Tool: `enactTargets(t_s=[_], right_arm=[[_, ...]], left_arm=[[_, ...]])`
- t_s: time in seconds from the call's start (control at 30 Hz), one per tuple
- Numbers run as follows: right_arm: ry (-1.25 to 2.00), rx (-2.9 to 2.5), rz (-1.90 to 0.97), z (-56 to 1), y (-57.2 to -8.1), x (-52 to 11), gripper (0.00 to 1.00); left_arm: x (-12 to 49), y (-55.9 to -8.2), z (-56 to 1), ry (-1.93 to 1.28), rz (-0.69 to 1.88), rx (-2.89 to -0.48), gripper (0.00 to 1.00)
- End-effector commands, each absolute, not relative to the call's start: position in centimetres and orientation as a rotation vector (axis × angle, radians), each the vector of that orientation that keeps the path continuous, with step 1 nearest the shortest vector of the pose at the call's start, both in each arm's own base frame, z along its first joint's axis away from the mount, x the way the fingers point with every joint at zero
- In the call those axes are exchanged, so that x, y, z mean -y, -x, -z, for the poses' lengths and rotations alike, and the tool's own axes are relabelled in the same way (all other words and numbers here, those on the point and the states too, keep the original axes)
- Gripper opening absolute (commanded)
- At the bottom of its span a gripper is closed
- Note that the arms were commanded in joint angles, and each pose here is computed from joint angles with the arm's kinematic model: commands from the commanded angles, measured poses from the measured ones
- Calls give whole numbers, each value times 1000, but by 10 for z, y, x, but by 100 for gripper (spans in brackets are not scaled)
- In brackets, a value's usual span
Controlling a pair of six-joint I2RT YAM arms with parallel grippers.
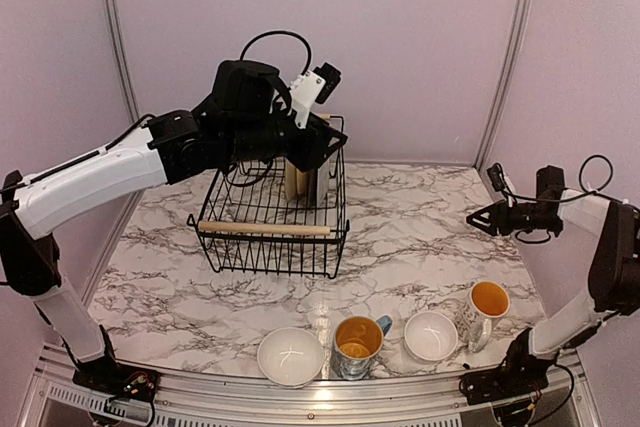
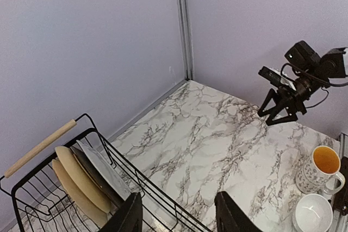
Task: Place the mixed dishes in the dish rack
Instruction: Grab the bowl from the corner of the board.
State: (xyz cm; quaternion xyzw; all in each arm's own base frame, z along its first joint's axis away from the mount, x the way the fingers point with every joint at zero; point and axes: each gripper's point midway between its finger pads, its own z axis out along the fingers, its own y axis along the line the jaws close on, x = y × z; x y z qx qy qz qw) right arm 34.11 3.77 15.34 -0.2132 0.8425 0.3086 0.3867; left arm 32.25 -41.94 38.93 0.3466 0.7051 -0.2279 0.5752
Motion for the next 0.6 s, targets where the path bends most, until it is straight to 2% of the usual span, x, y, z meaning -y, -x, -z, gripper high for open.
enactTargets(t_s=[0.0,0.27,0.57], right_arm=[[619,-2076,-745,-179,-339,-43,55],[645,-2041,-751,-187,-333,-48,56],[667,-2051,-752,-185,-332,-49,56]], left_arm=[[427,-263,-346,-1075,414,-1755,47],[429,-173,-300,-1311,428,-1872,42],[406,-87,-211,-1541,350,-2110,38]])
